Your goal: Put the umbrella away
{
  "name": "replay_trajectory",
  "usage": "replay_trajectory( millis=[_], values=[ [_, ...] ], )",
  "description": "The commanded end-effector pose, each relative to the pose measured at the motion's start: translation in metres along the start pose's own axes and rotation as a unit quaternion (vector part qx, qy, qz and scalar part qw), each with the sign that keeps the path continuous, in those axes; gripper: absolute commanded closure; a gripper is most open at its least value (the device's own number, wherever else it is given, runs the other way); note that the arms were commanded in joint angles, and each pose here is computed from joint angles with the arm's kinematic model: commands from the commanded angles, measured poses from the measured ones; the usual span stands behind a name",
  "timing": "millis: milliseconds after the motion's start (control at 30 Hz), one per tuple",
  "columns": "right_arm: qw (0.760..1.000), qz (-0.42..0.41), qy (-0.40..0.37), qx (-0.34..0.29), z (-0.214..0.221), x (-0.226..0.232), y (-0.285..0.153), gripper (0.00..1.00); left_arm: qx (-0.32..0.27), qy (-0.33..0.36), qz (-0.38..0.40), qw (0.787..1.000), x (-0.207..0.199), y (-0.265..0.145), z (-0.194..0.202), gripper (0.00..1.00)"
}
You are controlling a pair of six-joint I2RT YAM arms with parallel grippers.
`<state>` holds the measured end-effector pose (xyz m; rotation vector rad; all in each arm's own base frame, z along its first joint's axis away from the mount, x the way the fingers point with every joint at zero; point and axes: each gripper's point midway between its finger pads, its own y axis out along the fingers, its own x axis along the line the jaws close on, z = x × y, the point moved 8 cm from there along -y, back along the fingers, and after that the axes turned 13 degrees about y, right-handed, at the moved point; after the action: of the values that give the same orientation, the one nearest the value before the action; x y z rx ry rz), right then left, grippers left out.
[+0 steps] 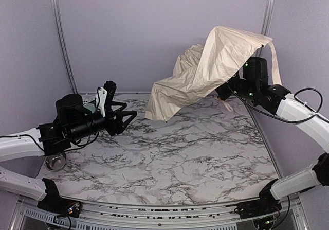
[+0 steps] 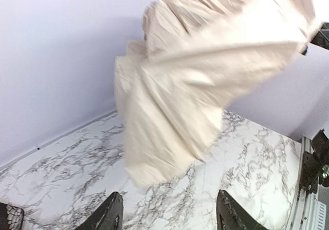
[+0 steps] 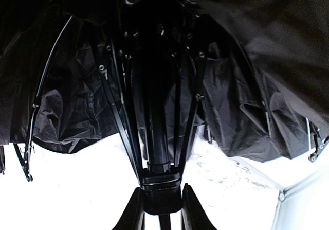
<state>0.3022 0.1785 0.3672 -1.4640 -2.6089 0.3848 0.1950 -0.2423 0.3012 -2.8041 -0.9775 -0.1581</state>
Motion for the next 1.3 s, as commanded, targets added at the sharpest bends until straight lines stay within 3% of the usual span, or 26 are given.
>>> replay_trajectory(
  millis=[0, 67, 167, 300, 433, 533, 600, 700, 967, 1100, 1167, 1267],
  values=[
    [0.99, -0.09, -0.102, 0.046, 0.004, 0.017, -0.02, 1.0, -0.028, -0.028, -0.033, 0.999, 0.016, -0.017, -0.006, 0.34],
    [0.986, -0.114, -0.103, 0.068, 0.016, 0.021, -0.015, 1.0, -0.029, -0.035, -0.023, 0.999, 0.019, -0.018, -0.002, 0.25],
    [0.979, -0.146, -0.104, 0.096, 0.041, 0.032, 0.0, 1.0, -0.004, -0.064, -0.015, 0.998, 0.026, -0.005, 0.012, 0.2],
    [0.956, -0.213, -0.157, 0.126, 0.079, 0.071, 0.02, 1.0, 0.046, -0.135, -0.004, 0.99, 0.04, 0.019, 0.038, 0.19],
    [0.926, -0.24, -0.22, 0.19, 0.127, 0.108, 0.046, 0.98, 0.085, -0.146, -0.026, 0.985, 0.045, 0.028, 0.059, 0.19],
    [0.913, -0.235, -0.231, 0.241, 0.154, 0.125, 0.069, 0.85, 0.136, -0.144, -0.05, 0.979, 0.047, 0.029, 0.08, 0.2],
    [0.913, -0.22, -0.221, 0.262, 0.16, 0.13, 0.082, 0.67, 0.165, -0.143, -0.06, 0.974, 0.05, 0.032, 0.085, 0.2],
    [0.925, -0.191, -0.191, 0.266, 0.161, 0.13, 0.093, 0.5, 0.219, -0.145, -0.066, 0.963, 0.049, 0.033, 0.103, 0.2],
    [0.964, -0.124, -0.059, 0.23, 0.164, 0.112, 0.055, 0.27, 0.274, -0.164, -0.05, 0.946, 0.043, 0.038, 0.128, 0.26],
    [0.968, -0.031, 0.073, 0.238, 0.166, 0.091, 0.038, 0.3, 0.293, -0.172, -0.048, 0.939, 0.041, 0.04, 0.136, 0.29],
    [0.945, 0.014, 0.172, 0.279, 0.181, 0.076, 0.036, 0.36, 0.303, -0.178, -0.042, 0.935, 0.039, 0.042, 0.142, 0.29],
    [0.909, 0.029, 0.244, 0.335, 0.212, 0.078, 0.035, 0.48, 0.324, -0.19, -0.021, 0.927, 0.035, 0.051, 0.151, 0.31]
  ],
)
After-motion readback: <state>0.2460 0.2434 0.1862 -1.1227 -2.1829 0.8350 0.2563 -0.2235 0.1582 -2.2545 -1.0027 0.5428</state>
